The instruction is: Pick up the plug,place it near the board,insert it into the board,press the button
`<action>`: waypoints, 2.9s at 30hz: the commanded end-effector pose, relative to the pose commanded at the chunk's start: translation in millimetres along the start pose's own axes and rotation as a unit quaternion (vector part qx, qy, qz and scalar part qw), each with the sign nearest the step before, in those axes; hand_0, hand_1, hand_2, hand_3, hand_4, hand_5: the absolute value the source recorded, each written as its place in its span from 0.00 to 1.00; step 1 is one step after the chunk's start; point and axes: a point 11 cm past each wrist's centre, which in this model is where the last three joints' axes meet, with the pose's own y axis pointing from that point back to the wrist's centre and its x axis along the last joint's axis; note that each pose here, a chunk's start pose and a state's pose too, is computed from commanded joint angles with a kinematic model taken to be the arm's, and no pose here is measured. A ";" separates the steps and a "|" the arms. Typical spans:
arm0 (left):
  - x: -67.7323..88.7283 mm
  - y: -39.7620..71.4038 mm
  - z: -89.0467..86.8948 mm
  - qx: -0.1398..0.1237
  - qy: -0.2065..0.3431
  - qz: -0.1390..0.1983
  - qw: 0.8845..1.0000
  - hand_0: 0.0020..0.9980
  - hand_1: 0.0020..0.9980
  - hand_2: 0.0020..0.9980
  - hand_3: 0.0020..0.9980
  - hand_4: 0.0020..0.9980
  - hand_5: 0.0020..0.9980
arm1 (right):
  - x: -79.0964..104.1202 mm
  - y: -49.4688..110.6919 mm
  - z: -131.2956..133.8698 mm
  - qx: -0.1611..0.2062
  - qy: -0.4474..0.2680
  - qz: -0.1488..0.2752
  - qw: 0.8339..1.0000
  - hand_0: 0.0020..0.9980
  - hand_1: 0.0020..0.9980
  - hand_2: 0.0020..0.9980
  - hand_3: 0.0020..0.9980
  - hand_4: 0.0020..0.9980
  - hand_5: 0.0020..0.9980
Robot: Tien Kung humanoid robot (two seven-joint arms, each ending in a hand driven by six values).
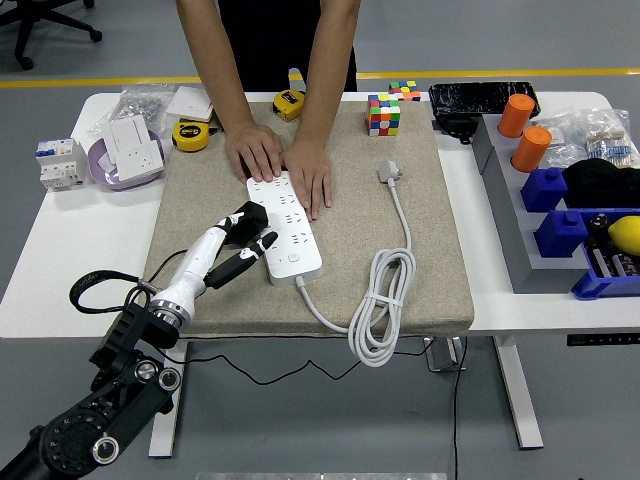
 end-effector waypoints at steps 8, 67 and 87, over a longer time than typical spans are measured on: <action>-5.7 -4.0 9.3 -0.014 -0.029 -0.016 0.999 1.00 1.00 0.97 0.92 1.00 1.00 | 0.6 -0.1 -1.5 0.002 0.000 0.002 1.000 1.00 0.89 0.79 0.80 1.00 0.89; 5.2 -16.5 26.2 0.003 -0.299 -0.016 0.954 1.00 1.00 0.99 0.91 1.00 1.00 | 6.3 -0.4 -7.7 0.010 0.000 0.012 1.000 1.00 0.88 0.78 0.79 1.00 0.91; -0.7 -19.3 29.2 0.003 -0.310 -0.031 0.950 1.00 1.00 0.99 0.91 1.00 1.00 | 7.3 -0.5 -8.4 0.010 0.000 0.013 1.000 1.00 0.88 0.78 0.79 1.00 0.92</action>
